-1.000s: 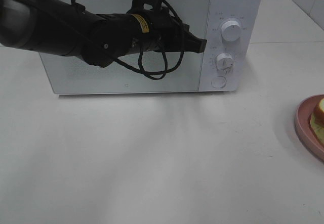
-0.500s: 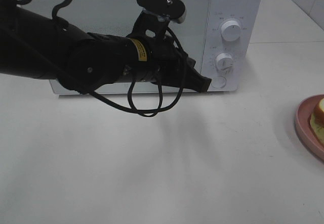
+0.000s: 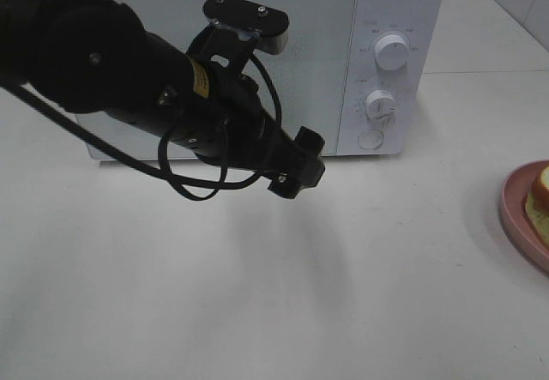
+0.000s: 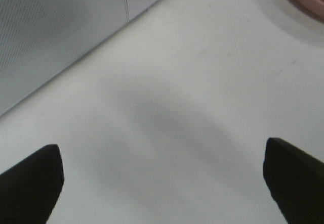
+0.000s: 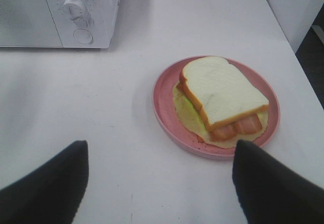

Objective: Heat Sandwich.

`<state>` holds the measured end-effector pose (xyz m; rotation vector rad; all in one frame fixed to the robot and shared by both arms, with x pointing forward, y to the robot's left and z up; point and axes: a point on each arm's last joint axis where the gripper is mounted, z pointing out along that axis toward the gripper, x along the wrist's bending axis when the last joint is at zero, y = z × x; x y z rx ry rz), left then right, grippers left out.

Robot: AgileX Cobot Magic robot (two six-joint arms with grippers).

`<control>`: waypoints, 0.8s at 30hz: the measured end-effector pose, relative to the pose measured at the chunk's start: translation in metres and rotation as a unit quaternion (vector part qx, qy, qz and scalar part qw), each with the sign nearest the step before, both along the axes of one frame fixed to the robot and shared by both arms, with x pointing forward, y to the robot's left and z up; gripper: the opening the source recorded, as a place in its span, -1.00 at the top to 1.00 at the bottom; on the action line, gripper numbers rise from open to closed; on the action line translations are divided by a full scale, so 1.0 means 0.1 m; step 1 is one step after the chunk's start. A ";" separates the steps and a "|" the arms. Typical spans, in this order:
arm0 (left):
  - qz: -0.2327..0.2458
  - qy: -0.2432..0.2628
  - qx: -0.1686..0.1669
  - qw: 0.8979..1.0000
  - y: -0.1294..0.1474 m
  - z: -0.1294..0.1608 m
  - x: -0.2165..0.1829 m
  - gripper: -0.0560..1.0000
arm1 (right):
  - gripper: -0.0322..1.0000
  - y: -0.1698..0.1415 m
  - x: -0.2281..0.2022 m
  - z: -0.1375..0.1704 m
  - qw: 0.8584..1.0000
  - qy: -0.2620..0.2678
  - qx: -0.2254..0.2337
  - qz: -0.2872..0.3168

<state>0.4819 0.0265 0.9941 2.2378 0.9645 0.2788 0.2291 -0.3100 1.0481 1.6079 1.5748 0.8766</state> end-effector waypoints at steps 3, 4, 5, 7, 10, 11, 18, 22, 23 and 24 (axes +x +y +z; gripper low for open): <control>0.004 0.044 0.037 0.998 0.12 0.08 -0.11 -0.98 | -0.54 0.00 0.00 0.00 1.000 0.000 0.000 0.000; 0.005 0.053 0.046 0.998 0.14 0.09 -0.14 -0.98 | -0.54 0.00 0.00 0.00 1.000 0.000 0.000 0.000; 0.005 0.053 0.046 0.998 0.14 0.09 -0.14 -0.98 | -0.54 0.00 0.00 0.00 1.000 0.000 0.000 0.000; 0.009 0.074 0.061 0.995 0.20 0.14 -0.19 -0.98 | -0.54 0.00 0.00 0.00 1.000 0.000 0.000 0.000; 0.015 0.085 0.067 0.994 0.24 0.16 -0.21 -0.98 | -0.54 0.00 0.00 0.00 1.000 0.000 0.000 0.000; 0.024 0.096 0.071 0.993 0.29 0.19 -0.22 -0.98 | -0.54 0.00 0.00 0.00 1.000 0.000 0.000 0.000; 0.076 0.138 0.085 0.984 0.59 0.24 -0.10 -0.98 | -0.54 0.00 0.00 0.00 1.000 0.000 0.000 0.000; 0.099 0.158 0.100 0.977 0.77 0.25 -0.05 -0.98 | -0.54 0.00 0.00 0.00 1.000 0.000 0.000 0.000; 0.104 0.159 0.101 0.977 0.82 0.25 -0.04 -0.98 | -0.54 0.00 0.00 0.00 1.000 0.000 0.000 0.000; 0.104 0.159 0.101 0.977 0.82 0.25 -0.04 -0.98 | -0.54 0.00 0.00 0.00 1.000 0.000 0.000 0.000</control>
